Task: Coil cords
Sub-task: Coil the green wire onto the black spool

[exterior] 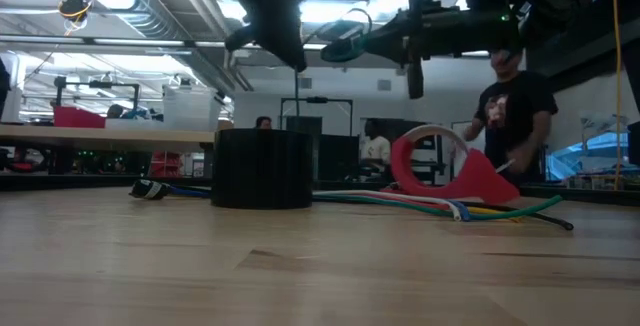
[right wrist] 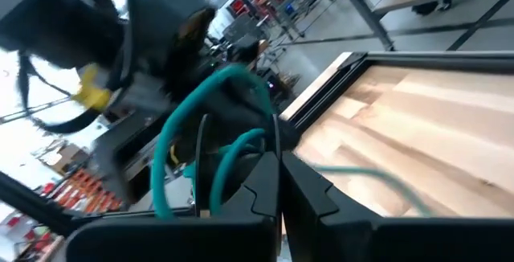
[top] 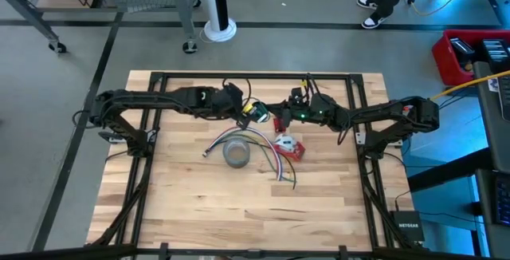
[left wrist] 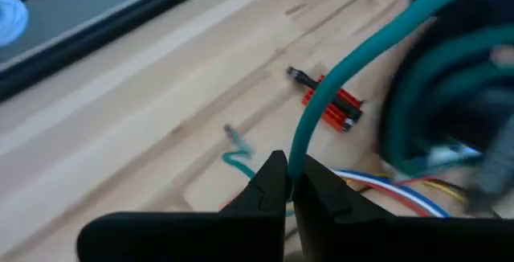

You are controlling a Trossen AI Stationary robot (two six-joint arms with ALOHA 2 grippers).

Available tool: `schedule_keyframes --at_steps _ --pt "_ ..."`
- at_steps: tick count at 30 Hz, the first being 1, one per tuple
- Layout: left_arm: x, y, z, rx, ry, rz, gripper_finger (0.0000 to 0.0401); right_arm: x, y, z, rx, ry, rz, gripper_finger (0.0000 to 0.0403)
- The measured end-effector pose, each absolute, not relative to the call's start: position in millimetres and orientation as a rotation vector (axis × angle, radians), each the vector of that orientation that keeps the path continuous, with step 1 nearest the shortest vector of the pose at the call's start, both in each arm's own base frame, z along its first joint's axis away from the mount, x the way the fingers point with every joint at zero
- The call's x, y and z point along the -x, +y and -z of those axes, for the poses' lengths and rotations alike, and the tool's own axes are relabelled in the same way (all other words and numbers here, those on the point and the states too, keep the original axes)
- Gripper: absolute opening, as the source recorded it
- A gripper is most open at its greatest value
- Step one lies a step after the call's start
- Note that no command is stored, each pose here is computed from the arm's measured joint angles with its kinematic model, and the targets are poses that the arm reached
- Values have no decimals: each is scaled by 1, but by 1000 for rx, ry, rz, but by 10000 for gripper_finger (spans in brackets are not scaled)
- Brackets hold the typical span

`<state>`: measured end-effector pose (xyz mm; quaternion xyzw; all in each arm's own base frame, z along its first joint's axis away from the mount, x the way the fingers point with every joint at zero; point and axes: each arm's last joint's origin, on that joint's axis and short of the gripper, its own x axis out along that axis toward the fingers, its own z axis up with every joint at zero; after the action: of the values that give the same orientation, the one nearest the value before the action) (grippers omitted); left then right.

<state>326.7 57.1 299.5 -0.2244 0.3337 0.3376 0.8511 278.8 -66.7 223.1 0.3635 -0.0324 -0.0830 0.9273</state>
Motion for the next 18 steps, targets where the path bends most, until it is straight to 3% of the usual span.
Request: schedule_keyframes --at_steps 18 --pt "-308 100 -293 473 814 -805 1 -279 -65 -223 -783 -38 95 7"
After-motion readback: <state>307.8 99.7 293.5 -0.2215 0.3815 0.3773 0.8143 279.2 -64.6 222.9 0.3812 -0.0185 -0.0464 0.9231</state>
